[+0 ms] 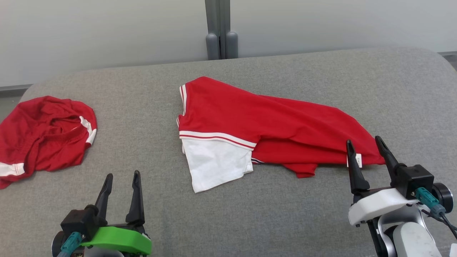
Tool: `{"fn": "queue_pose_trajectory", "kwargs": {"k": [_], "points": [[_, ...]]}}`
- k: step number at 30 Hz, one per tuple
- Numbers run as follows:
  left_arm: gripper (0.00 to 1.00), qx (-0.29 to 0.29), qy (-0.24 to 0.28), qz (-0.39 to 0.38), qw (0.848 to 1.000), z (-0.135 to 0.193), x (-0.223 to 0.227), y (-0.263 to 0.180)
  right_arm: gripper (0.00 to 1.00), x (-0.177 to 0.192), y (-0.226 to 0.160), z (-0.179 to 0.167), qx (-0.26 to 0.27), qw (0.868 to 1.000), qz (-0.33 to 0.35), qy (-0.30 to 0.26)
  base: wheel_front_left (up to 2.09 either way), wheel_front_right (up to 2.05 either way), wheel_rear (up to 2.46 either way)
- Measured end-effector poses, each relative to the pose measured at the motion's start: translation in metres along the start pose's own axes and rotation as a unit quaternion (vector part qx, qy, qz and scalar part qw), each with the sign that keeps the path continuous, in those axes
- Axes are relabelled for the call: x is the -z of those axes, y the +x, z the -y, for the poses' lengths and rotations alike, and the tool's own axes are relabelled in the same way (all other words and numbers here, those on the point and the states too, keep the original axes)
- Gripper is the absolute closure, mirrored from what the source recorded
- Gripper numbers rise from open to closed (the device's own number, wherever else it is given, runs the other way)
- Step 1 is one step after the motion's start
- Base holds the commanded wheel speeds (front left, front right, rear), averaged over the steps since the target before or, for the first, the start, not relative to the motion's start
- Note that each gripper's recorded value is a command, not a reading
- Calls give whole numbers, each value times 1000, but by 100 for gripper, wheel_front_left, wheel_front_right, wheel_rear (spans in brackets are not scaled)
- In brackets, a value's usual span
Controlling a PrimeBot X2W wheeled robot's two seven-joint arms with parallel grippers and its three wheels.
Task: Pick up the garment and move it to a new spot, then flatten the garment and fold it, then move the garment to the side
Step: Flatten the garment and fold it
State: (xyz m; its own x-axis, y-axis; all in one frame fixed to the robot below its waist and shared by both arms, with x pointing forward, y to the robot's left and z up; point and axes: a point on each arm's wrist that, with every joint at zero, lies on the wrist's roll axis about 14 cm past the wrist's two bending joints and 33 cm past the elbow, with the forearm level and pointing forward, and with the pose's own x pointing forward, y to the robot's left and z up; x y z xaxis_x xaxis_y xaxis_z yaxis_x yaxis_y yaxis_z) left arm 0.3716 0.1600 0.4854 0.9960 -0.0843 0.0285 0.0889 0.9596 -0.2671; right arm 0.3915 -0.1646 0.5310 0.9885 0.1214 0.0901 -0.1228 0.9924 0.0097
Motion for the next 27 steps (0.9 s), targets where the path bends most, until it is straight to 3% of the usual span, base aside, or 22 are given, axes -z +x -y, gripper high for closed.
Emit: {"fn": "queue_pose_trajectory", "kwargs": {"k": [21,27], "points": [[0,1,2,3,1000,1,-2,-6,0,10,-14,18,35,999,-8,32,0,0,0],[0,38,-6,-58,998,26,37,-6,0,16,-5,38,62,997,-42,33,0,0,0]]}}
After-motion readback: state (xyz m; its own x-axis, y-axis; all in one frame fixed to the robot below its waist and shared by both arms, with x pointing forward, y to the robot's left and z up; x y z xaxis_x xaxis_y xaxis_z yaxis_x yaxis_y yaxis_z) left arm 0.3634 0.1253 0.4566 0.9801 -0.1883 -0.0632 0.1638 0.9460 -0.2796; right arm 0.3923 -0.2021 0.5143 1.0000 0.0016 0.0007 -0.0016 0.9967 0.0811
